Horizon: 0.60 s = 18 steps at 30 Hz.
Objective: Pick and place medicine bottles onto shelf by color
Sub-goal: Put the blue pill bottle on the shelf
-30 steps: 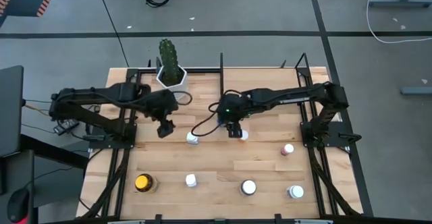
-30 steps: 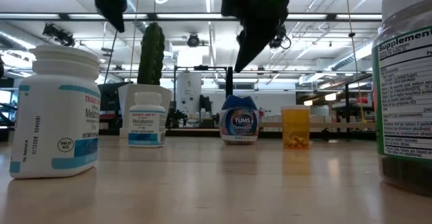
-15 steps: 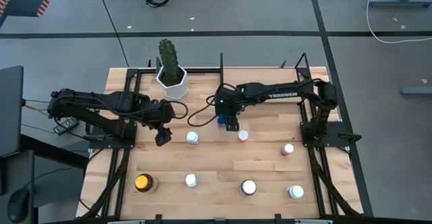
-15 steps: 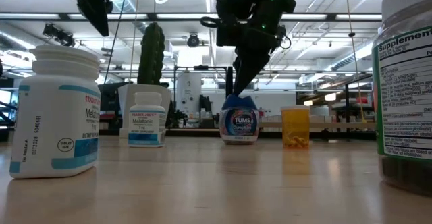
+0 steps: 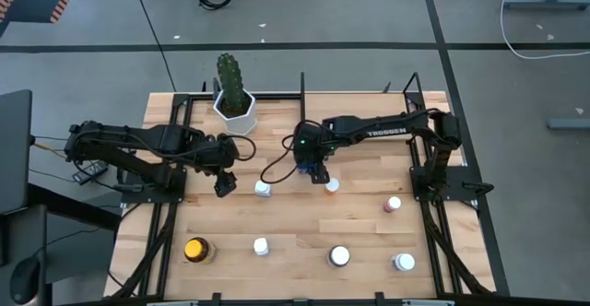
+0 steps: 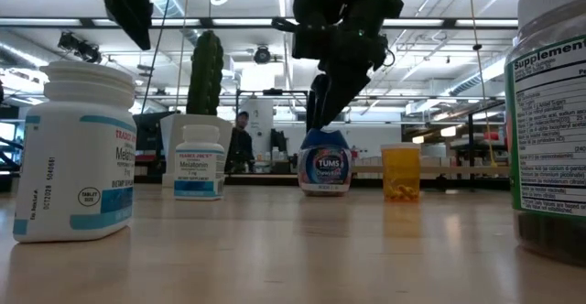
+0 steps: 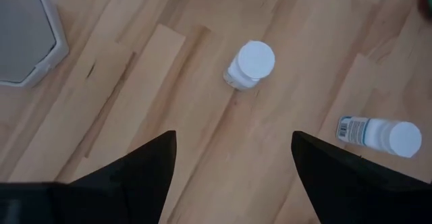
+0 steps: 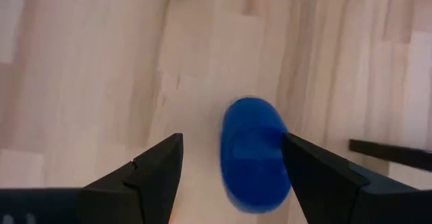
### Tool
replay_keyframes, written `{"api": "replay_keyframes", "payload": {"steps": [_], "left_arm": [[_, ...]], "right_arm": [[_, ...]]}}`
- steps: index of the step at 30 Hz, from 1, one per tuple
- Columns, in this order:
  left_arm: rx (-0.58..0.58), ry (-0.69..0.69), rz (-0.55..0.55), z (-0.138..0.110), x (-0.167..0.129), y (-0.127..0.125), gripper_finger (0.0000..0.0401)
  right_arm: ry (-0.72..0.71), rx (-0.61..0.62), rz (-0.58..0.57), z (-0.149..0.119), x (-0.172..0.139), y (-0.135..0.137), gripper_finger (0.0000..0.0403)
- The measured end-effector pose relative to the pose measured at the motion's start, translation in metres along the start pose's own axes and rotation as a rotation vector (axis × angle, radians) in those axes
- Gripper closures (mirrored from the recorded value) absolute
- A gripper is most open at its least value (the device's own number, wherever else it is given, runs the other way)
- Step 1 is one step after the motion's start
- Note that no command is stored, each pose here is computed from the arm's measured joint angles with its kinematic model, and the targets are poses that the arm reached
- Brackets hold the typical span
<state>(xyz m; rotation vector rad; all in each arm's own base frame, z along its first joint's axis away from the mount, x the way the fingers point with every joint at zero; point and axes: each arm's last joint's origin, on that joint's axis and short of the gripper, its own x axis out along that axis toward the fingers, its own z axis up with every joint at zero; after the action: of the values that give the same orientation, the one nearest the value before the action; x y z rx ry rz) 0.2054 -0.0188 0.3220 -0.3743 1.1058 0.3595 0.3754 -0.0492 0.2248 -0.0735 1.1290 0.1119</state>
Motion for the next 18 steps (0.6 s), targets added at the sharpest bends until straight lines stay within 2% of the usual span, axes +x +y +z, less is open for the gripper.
{"api": "replay_keyframes", "payload": {"steps": [8, 18], "left_arm": [[-0.013, 0.0, 0.0, 0.0, 0.0, -0.0001, 0.0103], [-0.013, 0.001, 0.0, -0.0001, 0.0, -0.0001, 0.0103]], "right_arm": [[0.0, 0.02, -0.045, -0.0029, 0.0021, -0.0054, 0.0131], [-0.015, 0.051, -0.056, 0.0042, -0.0041, -0.0057, 0.009]]}}
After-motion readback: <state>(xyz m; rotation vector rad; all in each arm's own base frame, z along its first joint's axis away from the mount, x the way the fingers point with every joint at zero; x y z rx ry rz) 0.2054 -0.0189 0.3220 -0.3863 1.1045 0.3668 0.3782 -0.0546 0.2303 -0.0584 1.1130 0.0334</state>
